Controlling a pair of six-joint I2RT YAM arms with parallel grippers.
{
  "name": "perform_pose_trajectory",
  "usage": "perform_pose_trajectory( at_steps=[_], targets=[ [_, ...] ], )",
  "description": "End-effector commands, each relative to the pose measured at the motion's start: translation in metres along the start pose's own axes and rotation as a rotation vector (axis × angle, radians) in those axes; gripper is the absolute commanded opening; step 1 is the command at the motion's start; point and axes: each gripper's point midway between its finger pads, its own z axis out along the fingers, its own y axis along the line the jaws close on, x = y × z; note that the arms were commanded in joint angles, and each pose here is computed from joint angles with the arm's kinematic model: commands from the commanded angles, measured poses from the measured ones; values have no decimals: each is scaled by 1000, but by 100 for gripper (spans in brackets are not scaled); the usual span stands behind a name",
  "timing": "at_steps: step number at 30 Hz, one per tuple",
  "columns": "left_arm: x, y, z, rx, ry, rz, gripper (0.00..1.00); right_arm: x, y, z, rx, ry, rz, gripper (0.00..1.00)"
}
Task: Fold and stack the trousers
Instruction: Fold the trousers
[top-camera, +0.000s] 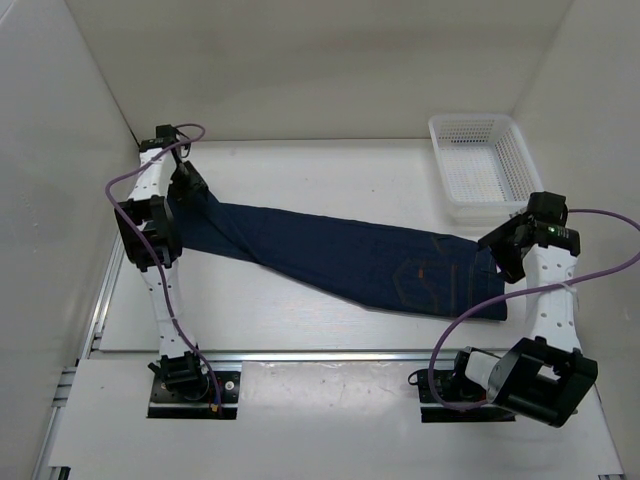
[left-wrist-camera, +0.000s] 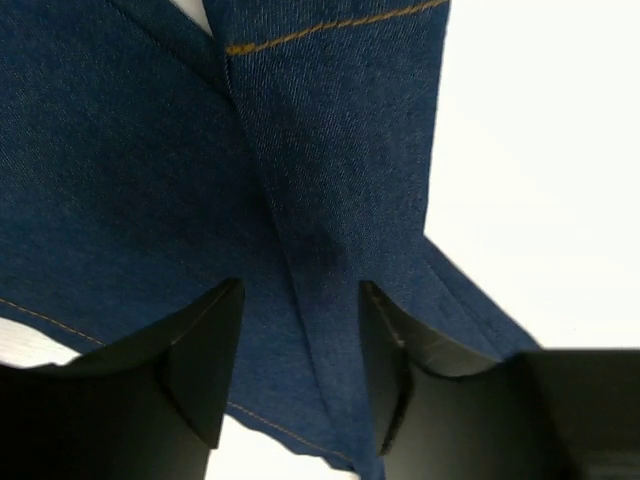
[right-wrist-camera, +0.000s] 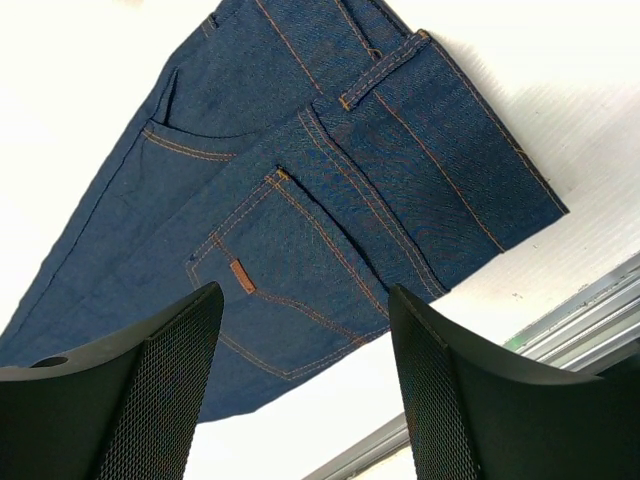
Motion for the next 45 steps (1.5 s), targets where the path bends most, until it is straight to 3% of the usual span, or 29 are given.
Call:
perform_pose_trajectory(
  at_steps=[1, 3, 5, 8, 9, 11, 12, 16, 29, 30, 31, 35, 41, 45],
  targets=[
    [-1, 1, -7, -4, -24, 6, 65, -1, 4, 5, -22, 1, -31, 72],
    [5, 4, 1, -14, -3, 6, 65, 1, 5, 7, -23, 14, -31, 72],
    [4, 6, 3, -21, -8, 6, 58, -1, 7, 7, -29, 7, -31, 72],
    [0, 3, 6, -15, -21, -3, 44, 1, 7, 9, -31, 20, -31, 72],
    [0, 3, 6, -15, -21, -3, 35, 1, 7, 9, -31, 20, -31, 73],
    [-4, 3, 4, -18, -36, -3, 31, 1, 7, 9, -31, 20, -31, 73],
    [-9, 3, 2, -24, -52, -4, 22, 1, 7, 9, -31, 20, -31, 73],
    [-15, 2, 1, -26, -69, -5, 10, 3, 10, 8, -46, 32, -31, 73],
    [-29, 1, -37, -13, -158, 2, 12, 4, 11, 10, -54, 38, -22, 73],
    [-28, 0, -37, -3, -152, 12, 21, 4, 11, 10, -54, 38, -22, 73],
    [-22, 0, -30, 1, -129, 13, 38, 4, 11, 10, -54, 38, -22, 73],
    [-9, 2, -9, -4, -68, 16, 55, 8, 10, 11, -55, 51, -21, 73],
    [2, -4, 8, 16, -36, 16, 56, 8, 10, 11, -55, 51, -21, 74],
    [1, -12, 15, 28, -32, 25, 50, 8, 10, 11, -55, 51, -21, 74]
  ],
)
